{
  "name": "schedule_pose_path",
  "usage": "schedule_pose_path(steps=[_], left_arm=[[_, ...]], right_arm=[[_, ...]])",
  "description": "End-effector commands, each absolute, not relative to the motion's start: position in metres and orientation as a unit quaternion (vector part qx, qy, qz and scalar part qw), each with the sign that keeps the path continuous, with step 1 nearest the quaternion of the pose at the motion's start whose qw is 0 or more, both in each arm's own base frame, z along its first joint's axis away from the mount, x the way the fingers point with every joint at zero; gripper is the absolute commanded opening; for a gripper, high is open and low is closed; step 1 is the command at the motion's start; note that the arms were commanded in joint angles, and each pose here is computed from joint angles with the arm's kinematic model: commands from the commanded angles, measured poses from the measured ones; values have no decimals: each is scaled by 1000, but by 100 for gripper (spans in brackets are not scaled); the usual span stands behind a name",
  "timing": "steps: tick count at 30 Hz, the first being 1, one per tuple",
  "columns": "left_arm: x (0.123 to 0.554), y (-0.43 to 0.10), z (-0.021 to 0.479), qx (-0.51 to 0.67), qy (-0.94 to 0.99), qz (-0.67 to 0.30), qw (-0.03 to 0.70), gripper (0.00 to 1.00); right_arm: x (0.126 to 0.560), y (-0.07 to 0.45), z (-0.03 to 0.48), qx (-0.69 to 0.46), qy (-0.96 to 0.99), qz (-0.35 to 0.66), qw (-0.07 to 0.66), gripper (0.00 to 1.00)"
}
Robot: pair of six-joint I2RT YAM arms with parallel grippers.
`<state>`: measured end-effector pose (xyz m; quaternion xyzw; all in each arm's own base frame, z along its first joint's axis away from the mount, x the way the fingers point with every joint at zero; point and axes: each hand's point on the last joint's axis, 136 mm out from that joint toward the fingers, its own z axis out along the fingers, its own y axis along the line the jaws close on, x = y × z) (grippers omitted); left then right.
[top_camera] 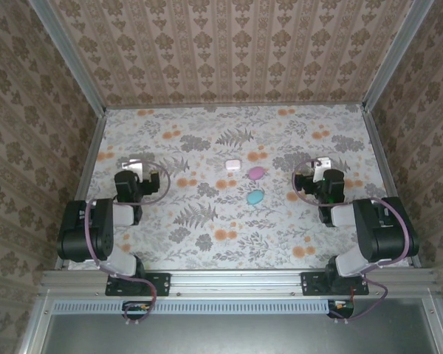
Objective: Insert the wireless bluetooth earbuds into the charging case
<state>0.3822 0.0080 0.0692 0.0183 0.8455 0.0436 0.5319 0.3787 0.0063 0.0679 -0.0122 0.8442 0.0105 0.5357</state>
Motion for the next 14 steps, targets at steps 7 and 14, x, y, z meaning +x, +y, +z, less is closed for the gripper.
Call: schedule_pose_path(steps=[7, 14], left_arm=[[396, 10, 95, 2, 820, 72, 568, 100], [396, 10, 94, 2, 820, 72, 568, 100]], right_arm=[[399, -1, 99, 16, 818, -18, 575, 100], [400, -1, 98, 17, 819, -16, 574, 100]])
